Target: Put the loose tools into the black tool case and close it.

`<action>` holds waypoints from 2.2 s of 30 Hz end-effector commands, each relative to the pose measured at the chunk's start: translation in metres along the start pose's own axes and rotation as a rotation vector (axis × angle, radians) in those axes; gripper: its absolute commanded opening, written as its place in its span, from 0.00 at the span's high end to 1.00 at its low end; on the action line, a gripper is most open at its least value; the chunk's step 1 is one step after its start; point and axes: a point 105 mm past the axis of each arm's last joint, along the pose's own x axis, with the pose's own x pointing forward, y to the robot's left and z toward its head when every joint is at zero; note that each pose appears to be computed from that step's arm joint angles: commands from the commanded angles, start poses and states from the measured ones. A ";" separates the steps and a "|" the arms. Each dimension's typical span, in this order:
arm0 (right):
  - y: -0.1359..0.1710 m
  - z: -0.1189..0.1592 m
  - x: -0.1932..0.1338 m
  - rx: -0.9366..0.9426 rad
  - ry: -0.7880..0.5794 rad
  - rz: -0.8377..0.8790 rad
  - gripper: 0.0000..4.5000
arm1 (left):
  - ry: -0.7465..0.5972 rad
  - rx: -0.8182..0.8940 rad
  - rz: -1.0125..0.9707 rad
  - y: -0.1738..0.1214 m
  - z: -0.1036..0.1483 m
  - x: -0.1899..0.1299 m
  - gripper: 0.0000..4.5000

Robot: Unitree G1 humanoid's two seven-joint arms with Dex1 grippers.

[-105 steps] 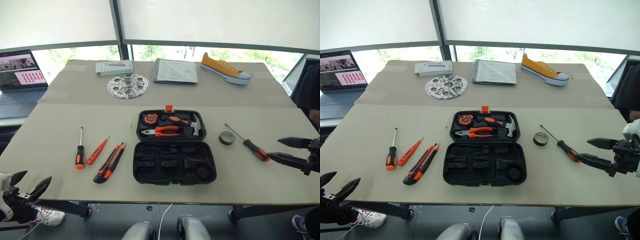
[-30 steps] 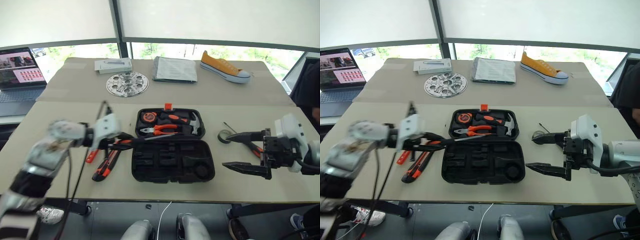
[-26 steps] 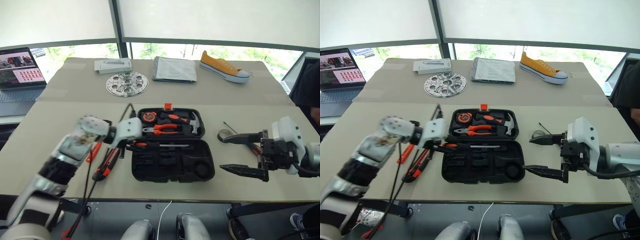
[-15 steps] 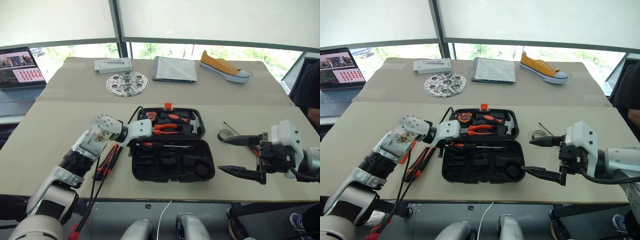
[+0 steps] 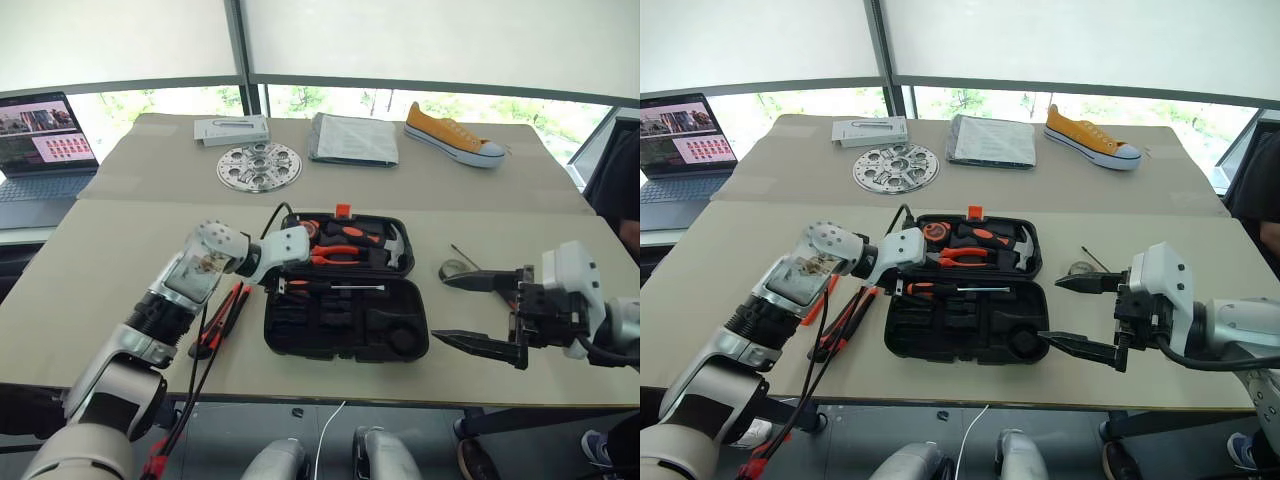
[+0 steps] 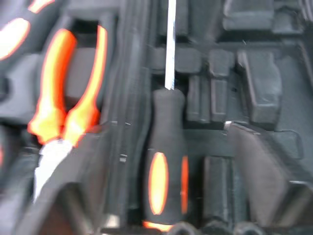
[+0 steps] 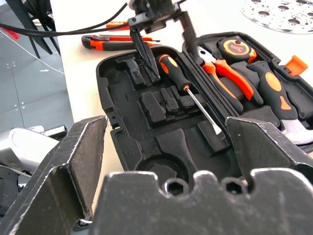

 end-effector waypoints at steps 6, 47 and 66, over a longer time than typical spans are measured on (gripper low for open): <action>0.001 0.007 0.001 -0.020 -0.023 -0.002 0.00 | -0.014 0.094 0.013 0.009 0.010 0.006 0.49; -0.050 -0.085 -0.135 0.256 0.208 -0.674 0.00 | -0.411 -0.082 -0.188 -0.039 0.055 -0.092 0.01; -0.122 -0.155 -0.062 0.375 0.255 -0.646 0.06 | -0.338 -0.025 -0.199 -0.047 0.047 -0.083 0.00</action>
